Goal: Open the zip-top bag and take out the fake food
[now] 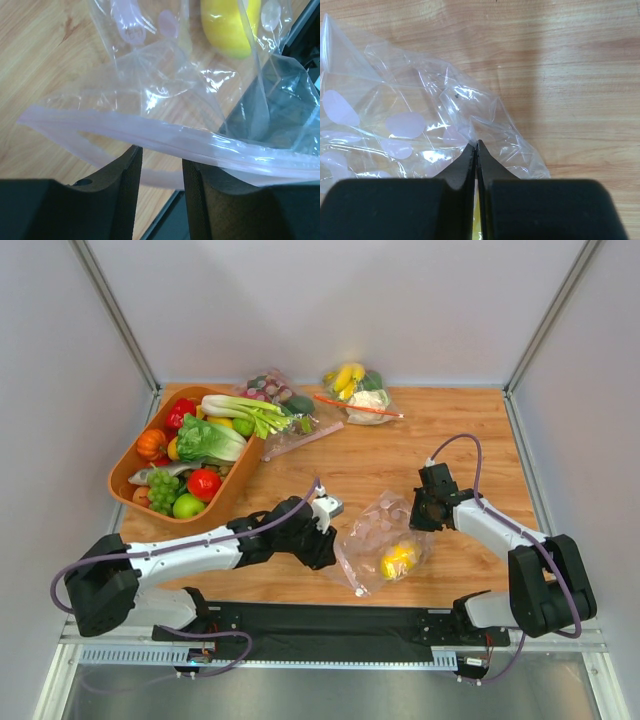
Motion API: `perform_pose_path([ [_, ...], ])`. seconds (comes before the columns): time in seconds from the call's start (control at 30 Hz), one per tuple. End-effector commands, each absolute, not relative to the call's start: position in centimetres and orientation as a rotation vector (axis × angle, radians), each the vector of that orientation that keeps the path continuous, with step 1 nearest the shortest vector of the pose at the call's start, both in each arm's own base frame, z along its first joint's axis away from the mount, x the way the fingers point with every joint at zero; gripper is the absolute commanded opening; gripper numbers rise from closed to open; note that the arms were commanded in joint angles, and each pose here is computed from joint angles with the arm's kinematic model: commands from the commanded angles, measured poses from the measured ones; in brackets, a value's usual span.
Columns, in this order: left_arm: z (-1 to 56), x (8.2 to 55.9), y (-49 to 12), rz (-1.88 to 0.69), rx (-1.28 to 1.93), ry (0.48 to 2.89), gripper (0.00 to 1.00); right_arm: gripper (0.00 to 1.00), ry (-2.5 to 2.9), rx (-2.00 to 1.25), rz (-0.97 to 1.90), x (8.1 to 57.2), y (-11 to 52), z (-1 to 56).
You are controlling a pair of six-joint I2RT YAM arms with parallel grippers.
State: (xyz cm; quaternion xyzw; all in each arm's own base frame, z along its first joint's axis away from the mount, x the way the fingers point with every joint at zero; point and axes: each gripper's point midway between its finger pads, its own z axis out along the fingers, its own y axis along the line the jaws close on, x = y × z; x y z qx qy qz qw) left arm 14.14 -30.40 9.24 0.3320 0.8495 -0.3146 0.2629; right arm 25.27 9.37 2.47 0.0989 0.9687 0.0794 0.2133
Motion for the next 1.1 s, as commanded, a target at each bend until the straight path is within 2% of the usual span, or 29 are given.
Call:
perform_pose_path([
  [0.0, 10.7, 15.0, -33.7, -0.983, 0.872, 2.139, 0.45, 0.00, 2.647, 0.300, 0.247, 26.2, 9.7, 3.8],
  [0.27, 8.2, 14.1, -36.3, -1.079, 0.941, 2.069, 0.48, 0.00, 2.651, 0.423, 0.349, 25.3, 10.8, 2.8],
  [0.47, 8.5, 12.9, -38.7, -1.175, 0.987, 2.005, 0.51, 0.00, 2.624, 0.502, 0.373, 24.7, 11.2, 2.5],
  [0.63, 7.4, 13.5, -38.9, -1.132, 0.959, 2.034, 0.56, 0.00, 2.590, 0.483, 0.364, 24.8, 11.1, 3.8],
  [0.73, 5.6, 15.3, -37.1, -0.949, 0.901, 2.095, 0.56, 0.07, 2.559, 0.460, 0.296, 24.9, 10.0, 5.2],
  [0.8, 5.6, 16.3, -35.9, -0.861, 0.860, 2.099, 0.56, 0.26, 2.535, 0.451, 0.269, 25.1, 9.5, 6.2],
  [0.83, 5.8, 17.1, -35.1, -0.798, 0.826, 2.096, 0.56, 0.40, 2.529, 0.443, 0.254, 24.7, 9.1, 6.7],
  [0.87, 6.0, 17.7, -34.6, -0.758, 0.798, 2.091, 0.56, 0.45, 2.525, 0.442, 0.250, 24.6, 9.0, 7.0],
  [0.93, 6.3, 18.5, -33.6, -0.687, 0.756, 2.085, 0.56, 0.51, 2.525, 0.443, 0.251, 23.9, 8.8, 7.6],
  [1.07, 7.0, 19.2, -33.1, -0.650, 0.727, 2.067, 0.56, 0.54, 2.571, 0.414, 0.269, 22.2, 9.6, 7.3],
])
